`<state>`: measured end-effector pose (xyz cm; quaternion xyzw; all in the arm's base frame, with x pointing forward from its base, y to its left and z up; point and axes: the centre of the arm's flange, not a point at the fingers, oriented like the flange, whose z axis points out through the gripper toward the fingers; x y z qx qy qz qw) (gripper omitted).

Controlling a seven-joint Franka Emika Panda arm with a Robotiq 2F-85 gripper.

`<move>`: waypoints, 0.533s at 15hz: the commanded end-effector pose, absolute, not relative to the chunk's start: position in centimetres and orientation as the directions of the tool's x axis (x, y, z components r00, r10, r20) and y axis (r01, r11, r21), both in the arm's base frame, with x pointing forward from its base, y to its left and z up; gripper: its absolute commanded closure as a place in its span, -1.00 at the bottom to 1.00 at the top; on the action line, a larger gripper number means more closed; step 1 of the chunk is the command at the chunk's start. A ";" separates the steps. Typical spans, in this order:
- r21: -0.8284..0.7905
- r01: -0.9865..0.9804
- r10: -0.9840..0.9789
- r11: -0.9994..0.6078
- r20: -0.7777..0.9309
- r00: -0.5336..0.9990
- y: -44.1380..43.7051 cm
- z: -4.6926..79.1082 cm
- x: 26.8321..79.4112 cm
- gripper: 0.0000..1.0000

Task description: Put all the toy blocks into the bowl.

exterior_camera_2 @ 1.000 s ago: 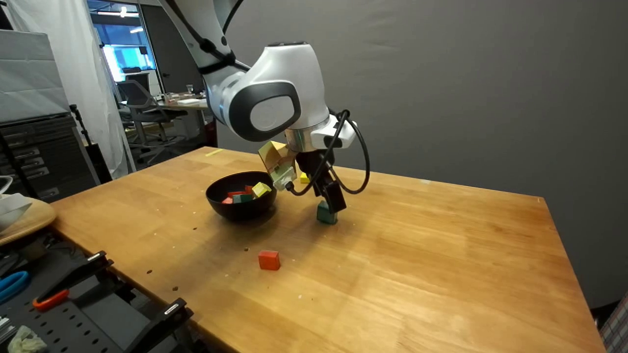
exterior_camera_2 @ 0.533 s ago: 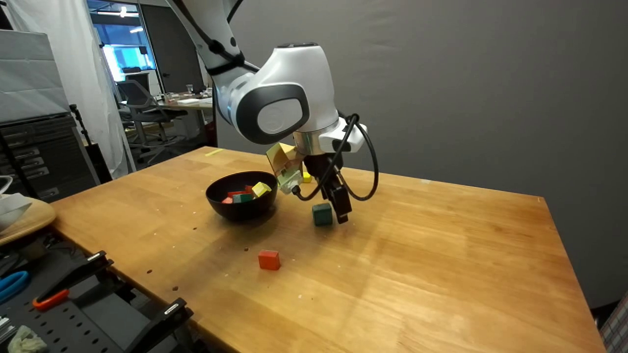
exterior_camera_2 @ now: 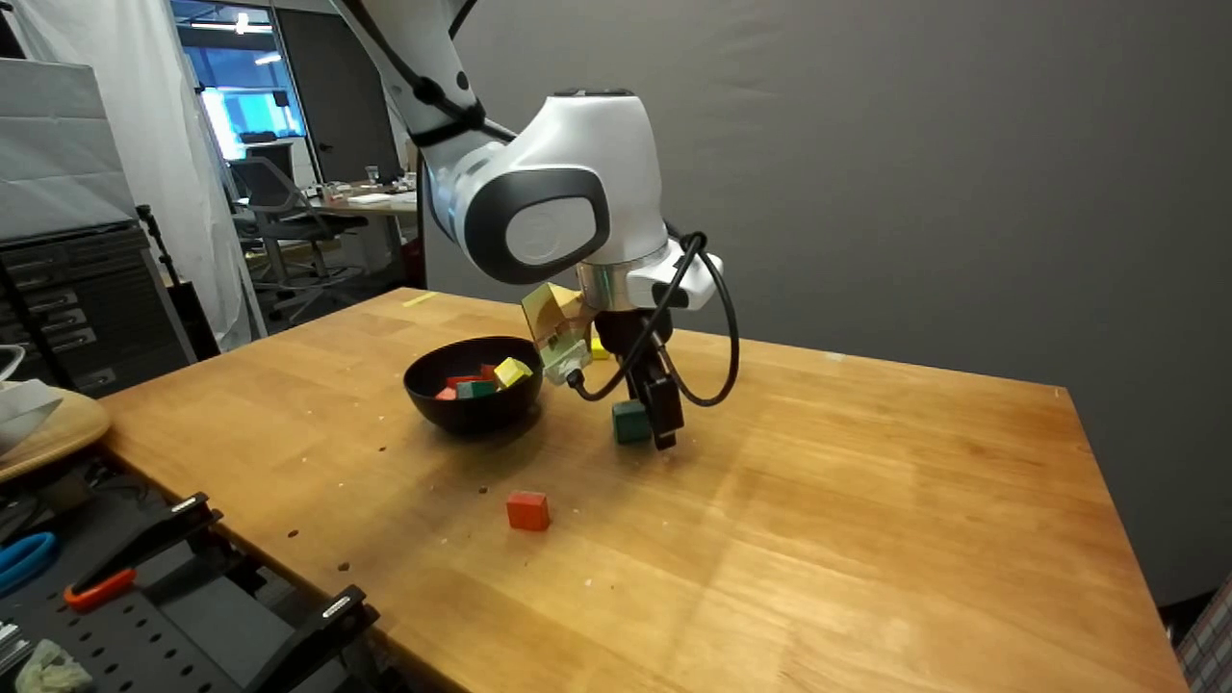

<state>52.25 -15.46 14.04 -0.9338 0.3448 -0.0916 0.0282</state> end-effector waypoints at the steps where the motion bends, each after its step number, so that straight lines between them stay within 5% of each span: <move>1: -0.154 -0.661 -0.678 -0.734 0.112 0.726 -15.5 14.6 52.5 -0.26; 8: -0.180 -0.670 -0.689 -0.721 0.083 0.720 -13.2 17.1 50.8 0.85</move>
